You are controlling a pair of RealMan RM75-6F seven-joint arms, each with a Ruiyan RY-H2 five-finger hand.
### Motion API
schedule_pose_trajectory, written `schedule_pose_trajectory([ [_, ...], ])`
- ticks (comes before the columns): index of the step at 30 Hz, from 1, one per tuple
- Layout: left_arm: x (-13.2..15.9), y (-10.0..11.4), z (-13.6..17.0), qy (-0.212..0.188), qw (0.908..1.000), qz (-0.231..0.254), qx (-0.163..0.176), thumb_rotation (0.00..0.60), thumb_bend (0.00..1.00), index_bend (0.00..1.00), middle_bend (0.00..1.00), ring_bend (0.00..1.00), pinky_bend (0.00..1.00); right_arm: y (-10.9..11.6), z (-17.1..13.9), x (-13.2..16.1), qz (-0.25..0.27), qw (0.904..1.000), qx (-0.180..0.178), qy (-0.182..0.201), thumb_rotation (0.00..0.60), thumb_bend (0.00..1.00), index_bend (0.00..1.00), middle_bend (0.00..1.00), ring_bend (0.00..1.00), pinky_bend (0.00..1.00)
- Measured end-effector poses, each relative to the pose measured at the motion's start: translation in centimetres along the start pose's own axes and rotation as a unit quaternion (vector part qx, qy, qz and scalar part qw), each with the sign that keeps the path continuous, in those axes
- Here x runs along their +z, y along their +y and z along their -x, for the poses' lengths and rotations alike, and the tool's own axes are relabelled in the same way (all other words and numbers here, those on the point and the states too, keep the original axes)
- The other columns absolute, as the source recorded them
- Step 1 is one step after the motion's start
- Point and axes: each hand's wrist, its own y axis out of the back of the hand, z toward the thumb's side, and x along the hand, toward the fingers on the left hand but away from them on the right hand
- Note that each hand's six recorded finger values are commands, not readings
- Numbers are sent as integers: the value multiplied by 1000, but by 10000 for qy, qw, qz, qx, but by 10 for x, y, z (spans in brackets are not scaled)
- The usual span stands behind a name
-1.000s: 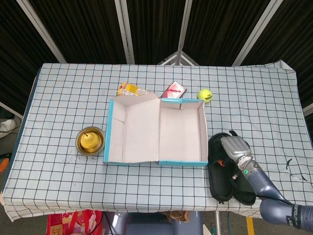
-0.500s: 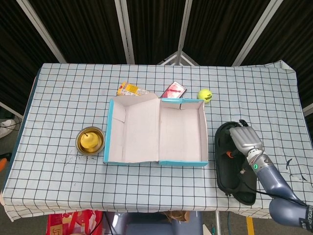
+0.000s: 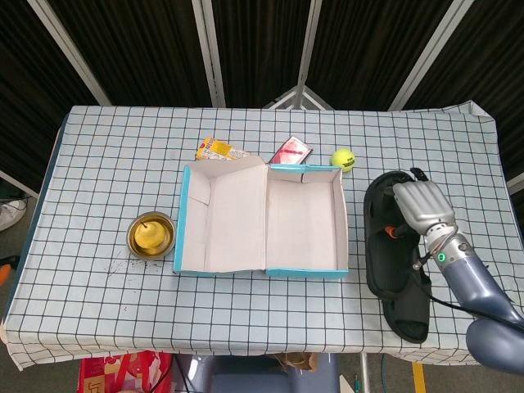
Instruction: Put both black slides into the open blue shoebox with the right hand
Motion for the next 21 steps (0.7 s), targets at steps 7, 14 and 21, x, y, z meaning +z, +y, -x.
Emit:
schedule_pose_trajectory([
  [7,-2,-2,-2,32,10000,-1,-24,600,359,0,0,0,68,30,5,40,709,9957,-191,560,600,288,533,538,235,0],
  [14,-8,1,-2,109,9999,33,19,600,359,0,0,0,68,42,18,86,1890,9720,-496,1303,600,288,533,538,235,0],
  [21,-14,4,-3,192,9998,78,50,600,359,0,0,0,68,26,41,106,2913,9385,-627,1746,600,289,533,538,235,0],
])
